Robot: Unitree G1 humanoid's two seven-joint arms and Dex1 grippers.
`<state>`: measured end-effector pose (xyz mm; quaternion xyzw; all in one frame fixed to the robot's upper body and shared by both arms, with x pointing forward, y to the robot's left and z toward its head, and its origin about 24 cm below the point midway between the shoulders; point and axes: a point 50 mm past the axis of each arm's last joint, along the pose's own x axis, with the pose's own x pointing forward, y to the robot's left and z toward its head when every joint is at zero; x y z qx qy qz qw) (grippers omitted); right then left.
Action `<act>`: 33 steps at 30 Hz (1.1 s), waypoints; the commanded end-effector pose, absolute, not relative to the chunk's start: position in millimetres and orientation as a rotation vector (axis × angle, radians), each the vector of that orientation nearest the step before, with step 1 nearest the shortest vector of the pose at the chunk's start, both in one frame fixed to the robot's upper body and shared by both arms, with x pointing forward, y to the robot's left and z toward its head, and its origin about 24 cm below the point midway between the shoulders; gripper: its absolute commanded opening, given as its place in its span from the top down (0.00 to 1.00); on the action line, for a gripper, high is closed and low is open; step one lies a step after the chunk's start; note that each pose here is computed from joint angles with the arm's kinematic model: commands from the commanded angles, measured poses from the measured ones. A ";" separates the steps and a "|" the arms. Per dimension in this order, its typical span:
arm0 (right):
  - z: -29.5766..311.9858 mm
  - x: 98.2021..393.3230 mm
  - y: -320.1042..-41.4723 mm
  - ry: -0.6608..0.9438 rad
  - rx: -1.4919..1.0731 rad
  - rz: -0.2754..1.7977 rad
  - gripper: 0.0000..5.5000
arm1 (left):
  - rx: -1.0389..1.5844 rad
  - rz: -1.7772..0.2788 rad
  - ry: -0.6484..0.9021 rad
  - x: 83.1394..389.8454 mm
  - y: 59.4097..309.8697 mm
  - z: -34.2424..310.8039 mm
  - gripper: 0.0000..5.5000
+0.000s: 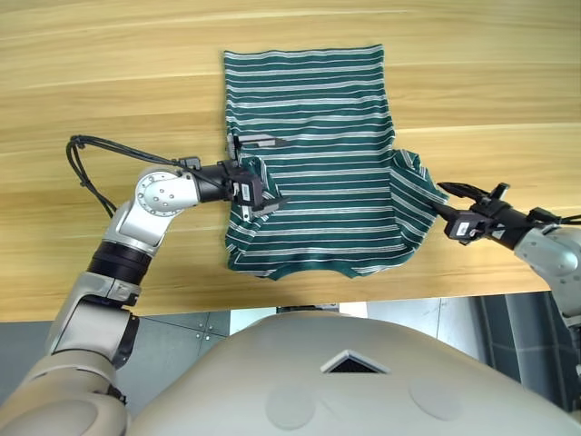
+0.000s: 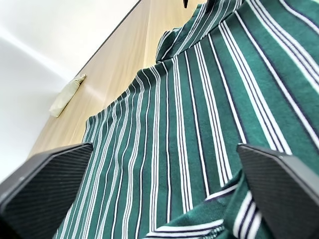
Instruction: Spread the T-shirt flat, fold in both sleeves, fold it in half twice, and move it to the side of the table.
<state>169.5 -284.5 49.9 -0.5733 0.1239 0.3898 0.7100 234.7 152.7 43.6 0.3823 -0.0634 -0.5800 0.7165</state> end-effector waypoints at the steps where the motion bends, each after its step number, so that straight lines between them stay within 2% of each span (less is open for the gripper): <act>1: 66.9 168.9 -303.3 0.294 -1.314 0.797 0.65 | 0.871 -1.275 -0.129 235.6 157.9 46.4 0.02; 6: 58.6 157.6 -309.2 0.380 -1.304 0.863 0.65 | 0.873 -1.277 -0.125 235.8 157.8 45.0 0.02; 11: 44.4 153.5 -300.4 0.403 -1.266 0.932 0.65 | 0.877 -1.279 -0.125 236.2 158.2 44.9 0.02; 26: 31.4 169.5 -289.9 0.375 -1.236 0.952 0.65 | 0.881 -1.283 -0.127 235.8 159.1 46.4 0.02; 33: 25.7 167.4 -284.1 0.369 -1.217 0.992 0.89 | 0.879 -1.282 -0.132 235.8 158.1 47.1 0.02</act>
